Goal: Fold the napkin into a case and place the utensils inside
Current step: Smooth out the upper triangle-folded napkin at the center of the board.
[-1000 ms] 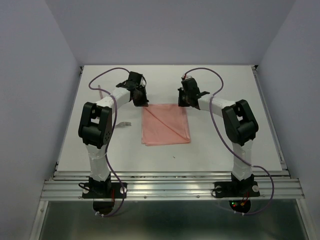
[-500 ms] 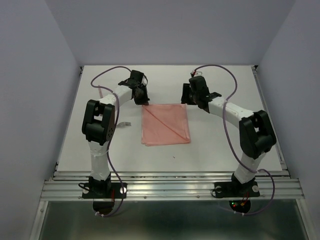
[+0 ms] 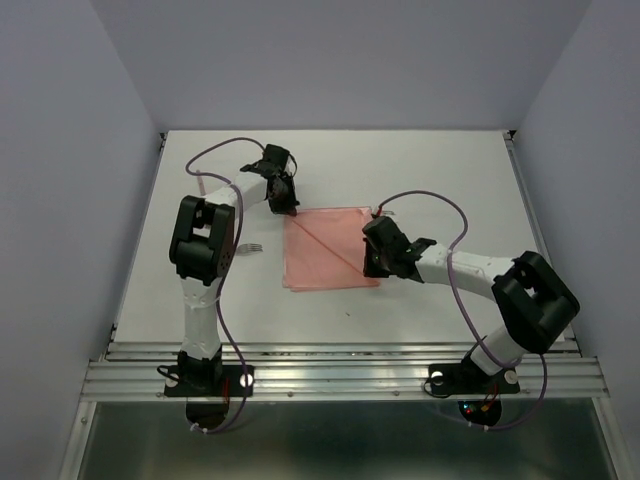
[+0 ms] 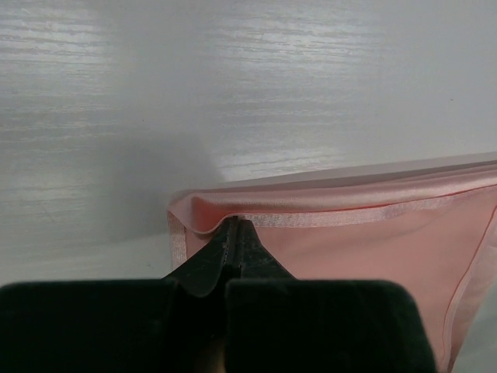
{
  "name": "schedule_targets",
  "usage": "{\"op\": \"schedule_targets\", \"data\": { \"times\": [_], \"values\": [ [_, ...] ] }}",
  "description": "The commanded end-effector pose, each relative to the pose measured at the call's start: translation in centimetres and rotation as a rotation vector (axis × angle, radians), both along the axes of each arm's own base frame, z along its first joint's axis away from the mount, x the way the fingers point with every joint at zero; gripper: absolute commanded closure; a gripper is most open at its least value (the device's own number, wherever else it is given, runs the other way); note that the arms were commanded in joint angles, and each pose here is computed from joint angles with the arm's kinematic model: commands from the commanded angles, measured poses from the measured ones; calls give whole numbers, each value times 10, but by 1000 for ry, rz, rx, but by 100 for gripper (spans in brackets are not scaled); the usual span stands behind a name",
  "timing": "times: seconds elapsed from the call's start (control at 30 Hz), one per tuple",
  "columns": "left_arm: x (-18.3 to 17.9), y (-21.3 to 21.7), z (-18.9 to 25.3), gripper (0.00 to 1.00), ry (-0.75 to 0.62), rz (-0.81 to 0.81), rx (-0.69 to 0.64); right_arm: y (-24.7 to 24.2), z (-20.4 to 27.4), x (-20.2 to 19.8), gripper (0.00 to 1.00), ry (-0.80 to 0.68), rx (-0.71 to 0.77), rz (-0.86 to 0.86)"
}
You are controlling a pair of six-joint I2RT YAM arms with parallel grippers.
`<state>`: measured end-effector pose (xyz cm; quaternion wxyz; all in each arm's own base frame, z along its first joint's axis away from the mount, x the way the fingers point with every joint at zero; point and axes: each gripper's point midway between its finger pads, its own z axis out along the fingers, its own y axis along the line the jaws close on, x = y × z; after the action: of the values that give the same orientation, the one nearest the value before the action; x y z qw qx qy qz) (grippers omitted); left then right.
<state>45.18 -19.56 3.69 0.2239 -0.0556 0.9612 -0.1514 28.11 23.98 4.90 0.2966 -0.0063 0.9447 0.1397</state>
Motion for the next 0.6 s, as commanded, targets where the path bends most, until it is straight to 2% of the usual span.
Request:
{"op": "schedule_targets", "data": {
  "times": [0.0,0.13,0.37,0.57],
  "values": [
    [7,2,8,100,-24,-3,9,-5,-12,0,92,18,45,-90],
    [8,3,12,100,-29,0,13,-3,-28,0,94,46,25,-84],
    [7,5,56,100,-125,4,17,6,28,13,94,-68,84,-63],
    [-8,9,46,100,-104,13,15,22,45,34,93,-111,102,-47]
  ]
}}
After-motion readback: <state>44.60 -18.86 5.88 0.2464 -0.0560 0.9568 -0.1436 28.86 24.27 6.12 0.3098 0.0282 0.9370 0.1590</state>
